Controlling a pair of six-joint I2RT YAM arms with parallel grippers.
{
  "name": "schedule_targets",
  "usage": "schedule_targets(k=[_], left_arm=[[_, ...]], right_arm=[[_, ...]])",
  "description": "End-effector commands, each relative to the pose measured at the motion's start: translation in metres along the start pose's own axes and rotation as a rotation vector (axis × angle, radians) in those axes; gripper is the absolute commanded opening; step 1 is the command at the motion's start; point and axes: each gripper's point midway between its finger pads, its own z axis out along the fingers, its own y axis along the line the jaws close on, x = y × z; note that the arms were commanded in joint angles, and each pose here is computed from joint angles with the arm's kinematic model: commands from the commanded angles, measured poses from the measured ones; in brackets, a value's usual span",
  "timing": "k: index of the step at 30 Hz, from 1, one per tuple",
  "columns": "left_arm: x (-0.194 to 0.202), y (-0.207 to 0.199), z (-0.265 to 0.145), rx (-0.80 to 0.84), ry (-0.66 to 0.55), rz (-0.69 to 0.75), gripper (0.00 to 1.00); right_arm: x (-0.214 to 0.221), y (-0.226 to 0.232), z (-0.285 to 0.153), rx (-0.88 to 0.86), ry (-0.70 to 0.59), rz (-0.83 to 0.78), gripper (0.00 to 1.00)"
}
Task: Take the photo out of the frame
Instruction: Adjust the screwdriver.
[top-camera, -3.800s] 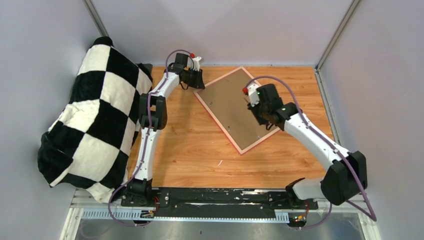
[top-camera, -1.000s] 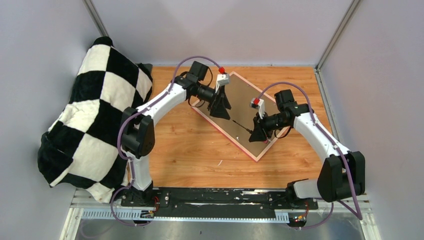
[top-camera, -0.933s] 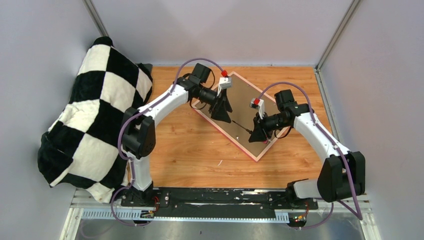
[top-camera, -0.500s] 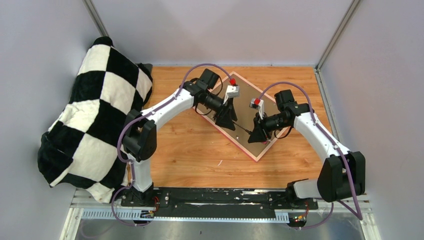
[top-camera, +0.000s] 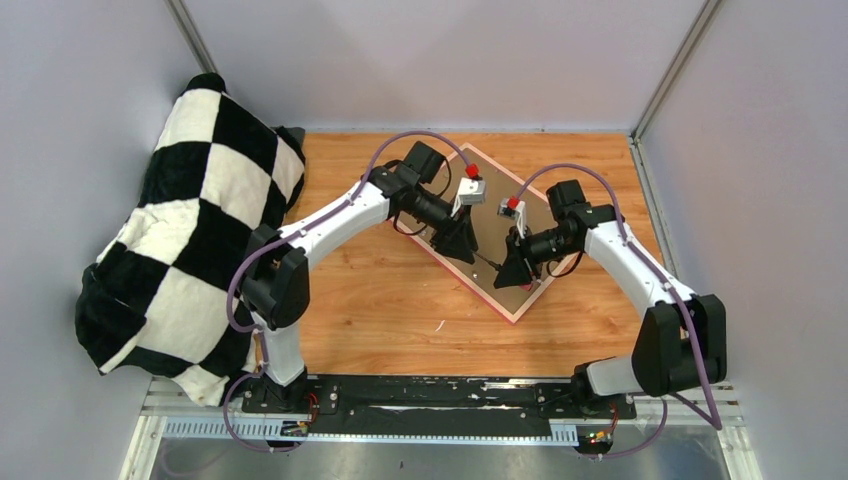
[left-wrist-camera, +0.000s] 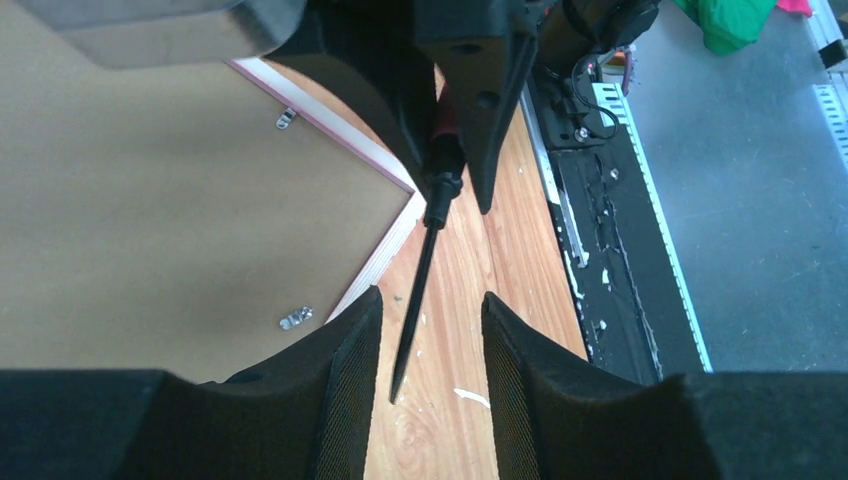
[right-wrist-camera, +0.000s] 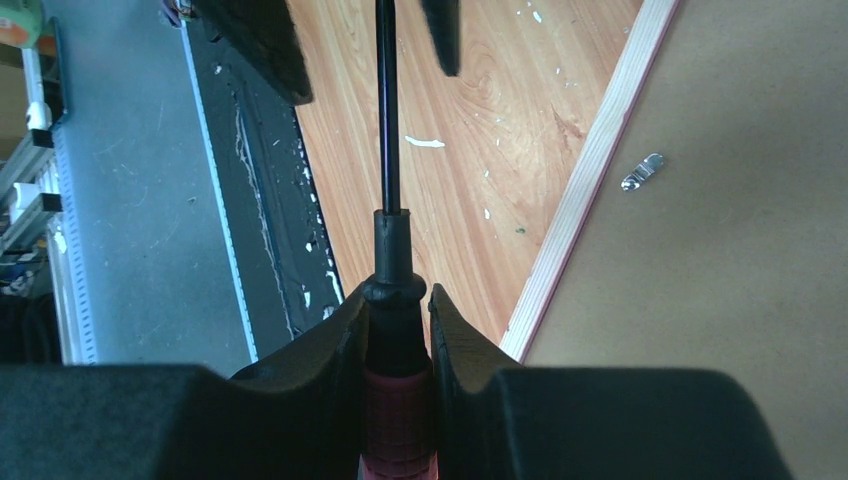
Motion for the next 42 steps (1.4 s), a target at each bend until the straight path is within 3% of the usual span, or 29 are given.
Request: schedule_targets(k=[1, 6, 13, 20, 26, 29, 32, 35, 42], left_arm=[[-0.013, -0.012, -0.009, -0.023, -0.002, 0.098, 0.42], [-0.009, -0.013, -0.006, -0.019, 0.007, 0.099, 0.38], [0.003, -0.006, -0.005, -0.052, 0.043, 0.113, 0.49], [0.002, -0.001, -0.005, -0.071, 0.052, 0.108, 0.45], [0.001, -0.002, -0.001, -0.052, 0.043, 0.082, 0.22], [0.001, -0.001, 0.001, -0.049, 0.045, 0.071, 0.0], [0.001, 0.0, 0.003, -0.048, 0.044, 0.029, 0.0], [0.001, 0.003, 0.004, -0.056, 0.047, -0.004, 0.0], [-0.006, 0.008, 0.0, -0.025, 0.004, -0.086, 0.0]], right_arm=[[-0.005, 0.004, 0.001, -0.061, -0.009, 0.044, 0.0], [-0.009, 0.007, 0.0, -0.087, -0.012, 0.069, 0.0], [-0.01, 0.008, -0.002, -0.096, -0.027, 0.073, 0.0], [-0.008, 0.007, -0.002, -0.101, -0.022, 0.081, 0.0], [-0.006, 0.003, -0.001, -0.091, -0.01, 0.091, 0.0], [-0.005, 0.002, 0.0, -0.088, -0.006, 0.092, 0.0], [-0.005, 0.0, -0.001, -0.076, -0.003, 0.087, 0.0], [-0.006, 0.0, -0.002, -0.072, -0.004, 0.084, 0.28], [-0.009, 0.004, -0.005, -0.078, -0.027, 0.069, 0.57]])
